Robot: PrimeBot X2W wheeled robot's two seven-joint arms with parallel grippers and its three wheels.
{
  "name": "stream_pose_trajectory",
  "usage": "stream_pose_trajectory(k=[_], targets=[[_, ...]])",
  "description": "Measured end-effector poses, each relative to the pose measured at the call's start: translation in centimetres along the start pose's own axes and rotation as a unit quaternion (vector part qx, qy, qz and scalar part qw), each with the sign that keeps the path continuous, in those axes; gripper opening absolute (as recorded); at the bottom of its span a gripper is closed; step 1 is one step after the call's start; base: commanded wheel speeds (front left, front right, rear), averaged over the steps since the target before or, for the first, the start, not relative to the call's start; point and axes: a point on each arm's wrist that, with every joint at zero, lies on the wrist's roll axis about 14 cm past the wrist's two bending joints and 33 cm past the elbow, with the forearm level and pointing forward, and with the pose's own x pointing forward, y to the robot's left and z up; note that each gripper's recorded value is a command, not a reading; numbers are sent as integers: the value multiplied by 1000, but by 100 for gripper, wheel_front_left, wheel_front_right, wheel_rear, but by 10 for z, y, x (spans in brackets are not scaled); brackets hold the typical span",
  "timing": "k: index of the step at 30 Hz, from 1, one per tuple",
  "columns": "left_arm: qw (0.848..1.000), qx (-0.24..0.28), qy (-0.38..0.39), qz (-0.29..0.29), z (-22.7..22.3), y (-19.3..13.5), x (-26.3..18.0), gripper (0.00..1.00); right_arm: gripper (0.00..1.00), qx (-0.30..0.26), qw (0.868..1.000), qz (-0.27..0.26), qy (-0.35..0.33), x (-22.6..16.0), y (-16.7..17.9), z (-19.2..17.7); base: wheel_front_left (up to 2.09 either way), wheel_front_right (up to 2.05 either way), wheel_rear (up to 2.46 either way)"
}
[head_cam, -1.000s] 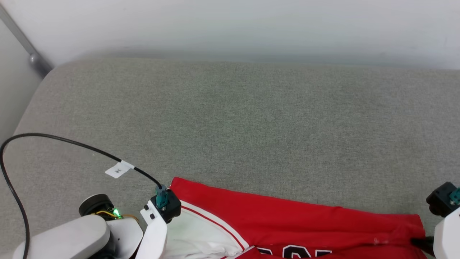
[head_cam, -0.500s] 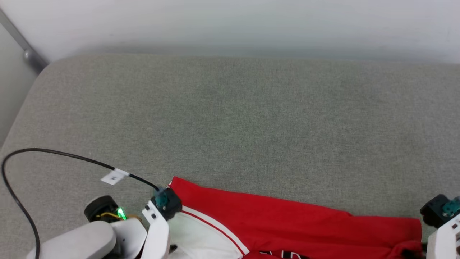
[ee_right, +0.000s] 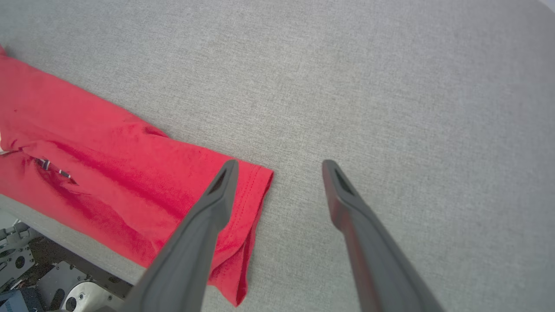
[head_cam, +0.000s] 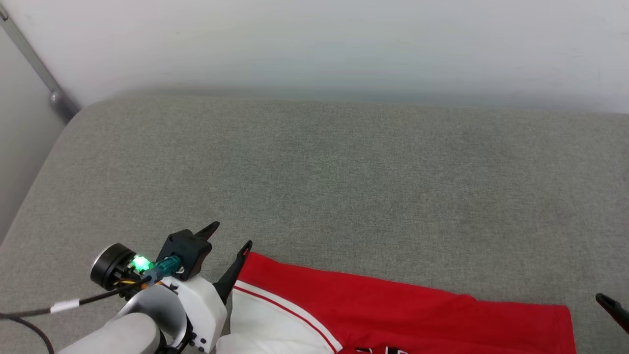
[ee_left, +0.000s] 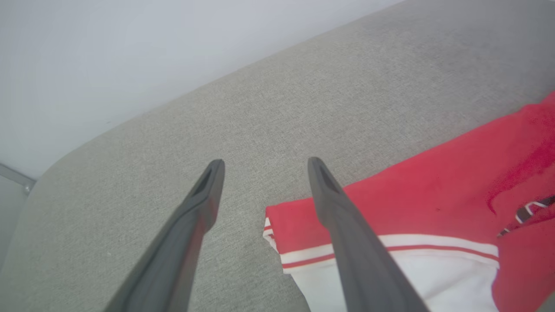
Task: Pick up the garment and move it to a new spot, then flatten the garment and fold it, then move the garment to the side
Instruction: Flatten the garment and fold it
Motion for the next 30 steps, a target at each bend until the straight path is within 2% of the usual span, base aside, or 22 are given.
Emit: stream_pose_trajectory(k=[8,14,16,20,30], targets=[[987,-37,-97,126,4,27,-1,100,100,103,994,-20,34,3,-2,-53,0,0,0],[972,-41,-114,199,0,48,-4,100,100,154,985,1,79,19,21,-84,0,0,0],[968,-29,-130,214,6,53,-6,100,100,168,981,7,93,24,28,-94,0,0,0],[961,-34,-136,238,1,53,-13,100,100,182,975,23,127,33,42,-111,0,0,0],[943,-50,-145,295,-11,54,-31,100,100,180,970,57,153,43,65,-118,0,0,0]])
